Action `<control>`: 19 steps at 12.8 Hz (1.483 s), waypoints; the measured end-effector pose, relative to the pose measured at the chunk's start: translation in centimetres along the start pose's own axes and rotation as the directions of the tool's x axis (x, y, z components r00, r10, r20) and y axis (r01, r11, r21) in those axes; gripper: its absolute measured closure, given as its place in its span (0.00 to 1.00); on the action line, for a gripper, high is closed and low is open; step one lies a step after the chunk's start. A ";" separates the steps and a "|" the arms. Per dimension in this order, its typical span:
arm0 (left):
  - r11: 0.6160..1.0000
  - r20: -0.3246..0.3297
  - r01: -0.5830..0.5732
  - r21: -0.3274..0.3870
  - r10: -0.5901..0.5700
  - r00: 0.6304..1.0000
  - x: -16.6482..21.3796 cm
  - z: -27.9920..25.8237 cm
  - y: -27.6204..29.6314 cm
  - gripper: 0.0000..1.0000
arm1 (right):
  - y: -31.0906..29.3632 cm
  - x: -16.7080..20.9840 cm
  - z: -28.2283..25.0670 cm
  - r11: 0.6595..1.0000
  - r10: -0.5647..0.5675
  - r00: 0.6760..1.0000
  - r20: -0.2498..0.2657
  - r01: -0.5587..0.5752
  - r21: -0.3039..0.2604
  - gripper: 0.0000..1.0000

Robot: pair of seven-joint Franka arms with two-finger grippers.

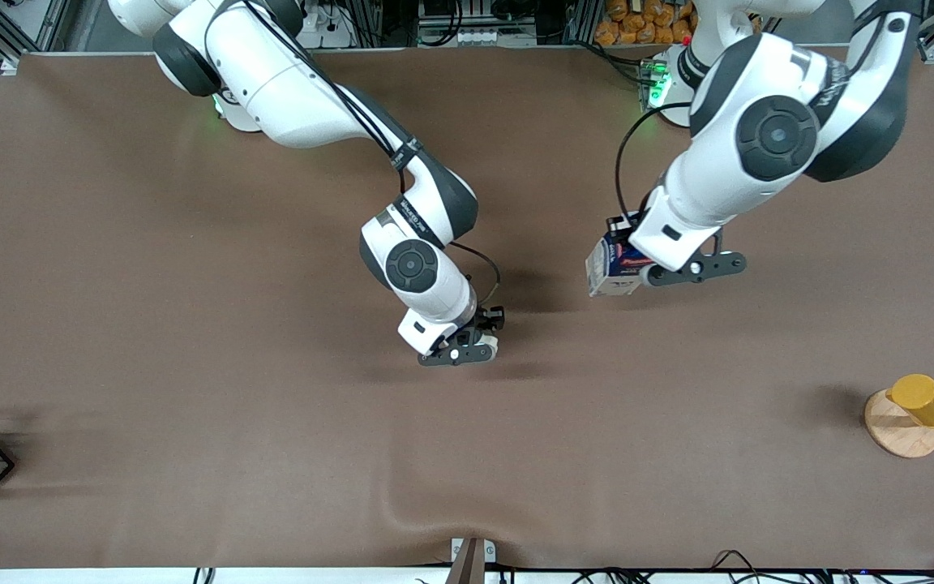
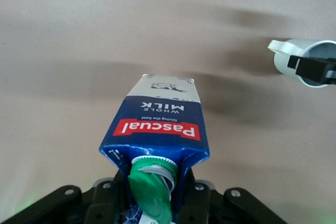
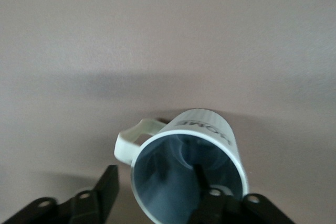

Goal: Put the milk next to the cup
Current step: 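Set the mug down with the right gripper and withdraw it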

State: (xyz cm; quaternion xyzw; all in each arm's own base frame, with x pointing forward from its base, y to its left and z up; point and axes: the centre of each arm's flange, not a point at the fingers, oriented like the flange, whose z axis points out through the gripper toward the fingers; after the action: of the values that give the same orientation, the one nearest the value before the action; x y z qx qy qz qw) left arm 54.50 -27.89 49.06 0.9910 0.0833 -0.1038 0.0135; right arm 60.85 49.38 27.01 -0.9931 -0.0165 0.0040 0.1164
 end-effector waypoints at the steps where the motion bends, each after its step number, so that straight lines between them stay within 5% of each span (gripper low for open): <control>1: 1.000 0.002 0.003 0.001 -0.003 1.000 -0.1 0.1 0.3 0.59 | 0.4 0.5 -1.1 1.000 0.008 1.000 -0.001 -0.008 -0.002 0.20; 3: 1.000 0.005 0.026 0.002 -0.026 1.000 -0.3 0.4 1.1 0.59 | 1.9 1.8 -4.2 0.999 0.032 0.999 0.004 -0.032 -0.013 0.00; 5: 0.998 0.013 0.060 0.009 -0.060 0.998 -1.0 1.6 4.0 0.59 | 4.8 3.6 -8.2 0.997 0.068 0.998 0.001 -0.068 -0.022 0.00; 9: 0.999 -0.001 0.046 -0.019 -0.046 0.999 -1.2 5.3 10.9 0.59 | 13.3 5.1 -18.1 0.992 0.042 0.995 0.096 -0.030 -0.124 0.00; 12: 0.998 -0.036 0.012 -0.061 -0.015 0.999 -1.3 7.3 13.9 0.59 | 19.3 4.6 -23.9 0.983 -0.043 0.994 0.098 0.060 -0.174 0.00; 19: 0.998 -0.021 -0.038 -0.040 0.037 0.999 -4.2 11.2 18.1 0.59 | 37.1 0.8 -35.7 0.978 -0.107 0.993 0.051 0.114 -0.176 0.00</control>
State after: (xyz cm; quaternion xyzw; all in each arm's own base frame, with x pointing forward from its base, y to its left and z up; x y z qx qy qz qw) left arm 51.22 -46.88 39.10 0.9929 0.0670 -0.0919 0.0347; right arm 63.22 5.08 53.11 -0.9967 -0.0745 0.0166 0.0266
